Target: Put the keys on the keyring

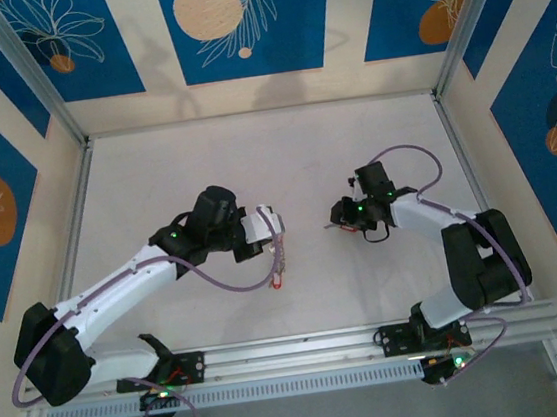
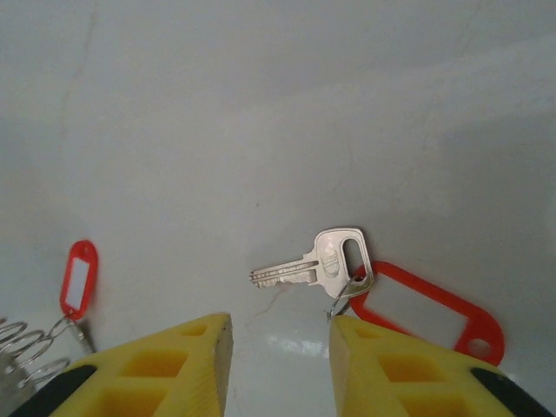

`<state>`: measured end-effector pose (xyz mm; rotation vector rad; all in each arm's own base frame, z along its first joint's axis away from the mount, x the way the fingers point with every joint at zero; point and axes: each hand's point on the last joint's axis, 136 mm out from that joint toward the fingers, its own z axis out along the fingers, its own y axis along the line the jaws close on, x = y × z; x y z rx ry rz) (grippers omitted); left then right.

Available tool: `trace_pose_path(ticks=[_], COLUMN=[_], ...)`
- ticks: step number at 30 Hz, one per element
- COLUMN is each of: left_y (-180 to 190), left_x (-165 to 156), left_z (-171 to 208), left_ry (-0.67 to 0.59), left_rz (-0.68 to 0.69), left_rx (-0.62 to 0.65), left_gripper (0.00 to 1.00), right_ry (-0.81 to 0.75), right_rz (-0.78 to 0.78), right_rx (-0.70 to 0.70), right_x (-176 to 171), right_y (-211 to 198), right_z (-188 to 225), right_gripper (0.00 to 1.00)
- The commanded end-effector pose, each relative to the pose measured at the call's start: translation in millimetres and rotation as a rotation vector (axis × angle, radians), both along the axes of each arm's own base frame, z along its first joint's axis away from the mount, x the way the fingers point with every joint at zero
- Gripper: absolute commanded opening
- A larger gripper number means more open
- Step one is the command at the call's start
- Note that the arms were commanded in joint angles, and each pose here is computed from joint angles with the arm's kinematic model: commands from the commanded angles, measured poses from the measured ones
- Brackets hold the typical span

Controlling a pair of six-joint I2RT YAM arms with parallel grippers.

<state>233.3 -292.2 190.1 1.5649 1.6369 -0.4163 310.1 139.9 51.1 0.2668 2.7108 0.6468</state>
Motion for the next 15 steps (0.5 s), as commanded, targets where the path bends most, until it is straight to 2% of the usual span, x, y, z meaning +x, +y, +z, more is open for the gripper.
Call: trace_pose_path(ticks=[1, 9, 13, 15], left_y=[-3, 1, 5, 5], left_x=[3, 2, 2, 1], left_z=[8, 11, 13, 14], left_ry=[-0.003, -0.018, -0.035, -0.043], left_rz=[0.001, 0.006, 0.009, 0.009], left_rx=[-0.039, -0.029, -0.022, -0.023], left_gripper=[0.0, 0.0, 0.0, 0.0], right_ry=[0.058, 0.082, 0.095, 0.095], right_rz=[-0.019, -0.039, -0.035, -0.038], right_rx=[-0.114, -0.214, -0.224, -0.235], right_x=[-4, -3, -4, -4], right_y=[-10, -14, -11, -11], right_z=[-8, -21, -28, -29], right_gripper=[0.34, 0.33, 0.29, 0.22])
